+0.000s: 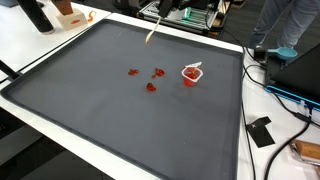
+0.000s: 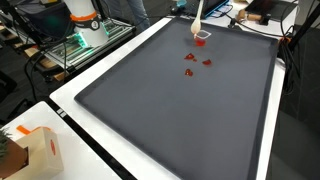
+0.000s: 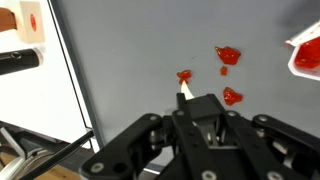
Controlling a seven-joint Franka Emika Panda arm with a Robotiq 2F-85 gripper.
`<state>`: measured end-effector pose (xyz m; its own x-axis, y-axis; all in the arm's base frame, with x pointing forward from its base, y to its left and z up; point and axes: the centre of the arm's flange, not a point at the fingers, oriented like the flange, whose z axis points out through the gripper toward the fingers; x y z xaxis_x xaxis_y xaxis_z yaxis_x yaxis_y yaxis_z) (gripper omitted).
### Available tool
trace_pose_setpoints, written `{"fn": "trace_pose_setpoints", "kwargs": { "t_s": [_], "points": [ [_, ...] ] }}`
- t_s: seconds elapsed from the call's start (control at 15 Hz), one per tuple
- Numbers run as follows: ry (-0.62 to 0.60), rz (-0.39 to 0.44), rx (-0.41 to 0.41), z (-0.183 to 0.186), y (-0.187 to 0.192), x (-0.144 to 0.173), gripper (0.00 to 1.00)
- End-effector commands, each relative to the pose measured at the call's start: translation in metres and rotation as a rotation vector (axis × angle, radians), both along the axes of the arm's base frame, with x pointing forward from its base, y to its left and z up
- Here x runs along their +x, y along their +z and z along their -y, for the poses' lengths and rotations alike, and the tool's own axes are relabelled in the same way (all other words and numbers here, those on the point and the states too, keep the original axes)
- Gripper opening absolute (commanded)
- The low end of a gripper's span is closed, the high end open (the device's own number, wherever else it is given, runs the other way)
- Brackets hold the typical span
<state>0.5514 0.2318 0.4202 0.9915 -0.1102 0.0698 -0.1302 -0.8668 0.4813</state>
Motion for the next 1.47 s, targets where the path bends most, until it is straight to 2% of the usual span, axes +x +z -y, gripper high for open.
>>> {"fn": "trace_pose_setpoints", "kwargs": {
  "t_s": [0.0, 0.27, 0.53, 1.0, 1.4],
  "points": [
    [-0.017, -0.001, -0.153, -0.036, -0.022, 0.011, 0.06],
    [-0.025, 0.028, -0.283, -0.059, -0.050, 0.015, 0.06],
    [-0.052, 0.067, -0.362, -0.074, -0.078, 0.022, 0.06],
    [-0.117, 0.148, -0.430, -0.088, -0.123, 0.037, 0.06],
    [-0.123, 0.140, -0.425, -0.085, -0.145, 0.053, 0.06]
  ]
}}
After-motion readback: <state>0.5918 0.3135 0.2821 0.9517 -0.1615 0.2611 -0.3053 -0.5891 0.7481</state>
